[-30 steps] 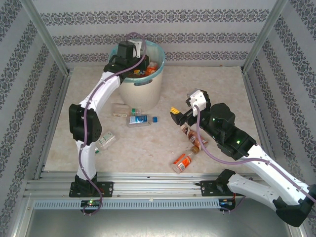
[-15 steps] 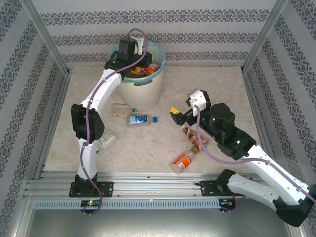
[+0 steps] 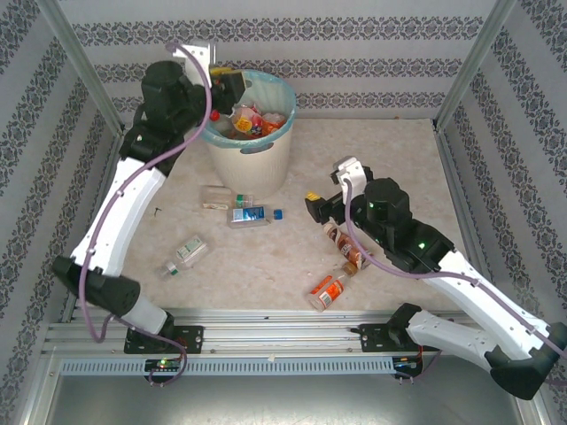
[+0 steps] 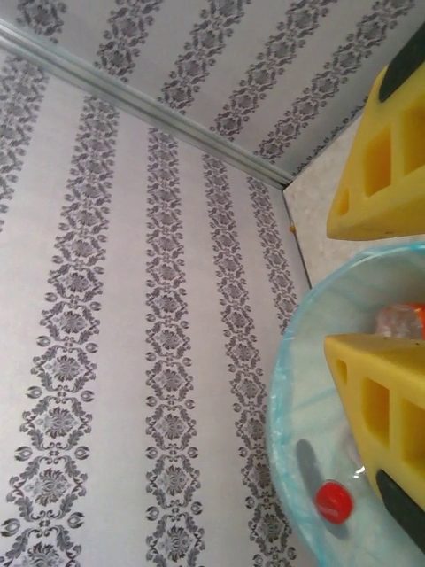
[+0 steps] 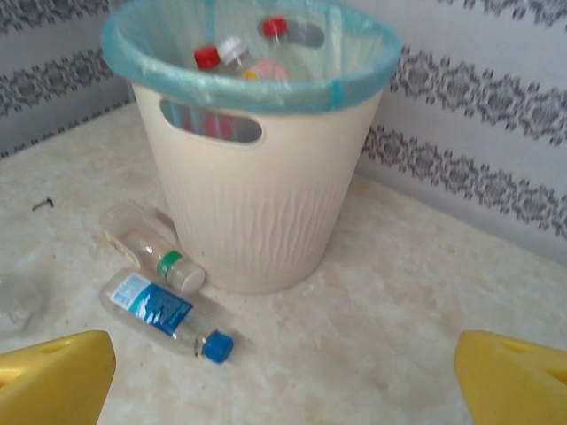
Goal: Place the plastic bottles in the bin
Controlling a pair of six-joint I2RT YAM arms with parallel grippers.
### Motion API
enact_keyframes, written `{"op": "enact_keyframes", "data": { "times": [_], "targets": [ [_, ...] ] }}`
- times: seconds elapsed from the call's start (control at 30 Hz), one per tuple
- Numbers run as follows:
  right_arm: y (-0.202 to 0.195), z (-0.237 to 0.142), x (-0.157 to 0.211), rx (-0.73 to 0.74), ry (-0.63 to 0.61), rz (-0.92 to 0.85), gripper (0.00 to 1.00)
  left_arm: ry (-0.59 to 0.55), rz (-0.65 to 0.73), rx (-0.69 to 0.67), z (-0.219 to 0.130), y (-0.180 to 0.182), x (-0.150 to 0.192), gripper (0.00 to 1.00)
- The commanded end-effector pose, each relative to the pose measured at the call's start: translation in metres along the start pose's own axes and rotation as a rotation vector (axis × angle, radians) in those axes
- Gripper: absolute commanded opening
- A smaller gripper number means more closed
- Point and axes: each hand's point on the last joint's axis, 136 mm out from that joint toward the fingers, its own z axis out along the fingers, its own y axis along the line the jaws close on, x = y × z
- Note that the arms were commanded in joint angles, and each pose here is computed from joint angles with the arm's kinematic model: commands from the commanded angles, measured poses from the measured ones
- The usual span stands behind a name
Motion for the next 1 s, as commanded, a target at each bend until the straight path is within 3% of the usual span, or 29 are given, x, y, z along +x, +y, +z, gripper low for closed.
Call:
{"op": "enact_keyframes", "data": {
  "times": [0.0,0.13,0.4,0.53,0.6,0.73,0.97],
  "targets": [
    [0.005,0.004,0.029,-0.032,0.141,0.028,0.96,0.086,0.072,0.031,0.0,-0.011,0.053,0.36],
    [0.044,0.019,0.054,-0.229,0.19,-0.024,0.9,0.15,0.086,0.043,-0.028,-0.018,0.096,0.38],
    [0.136,0.076,0.094,-0.529,0.266,-0.365,0.9,0.314,-0.015,-0.214,-0.09,0.033,0.191,0.46],
    [0.177,0.094,0.109,-0.706,0.275,-0.438,0.9,0.341,-0.053,-0.356,-0.12,0.057,0.217,0.46],
    [0.183,0.091,0.12,-0.761,0.341,-0.474,0.9,0.349,-0.07,-0.363,-0.127,0.059,0.226,0.46],
    [0.158,0.084,0.123,-0.62,0.442,-0.41,0.9,0.392,-0.071,-0.283,-0.125,0.048,0.245,0.46],
    [0.078,0.046,0.14,-0.169,0.549,0.027,0.85,0.449,0.008,-0.123,-0.108,0.029,0.269,0.47]
  ]
}}
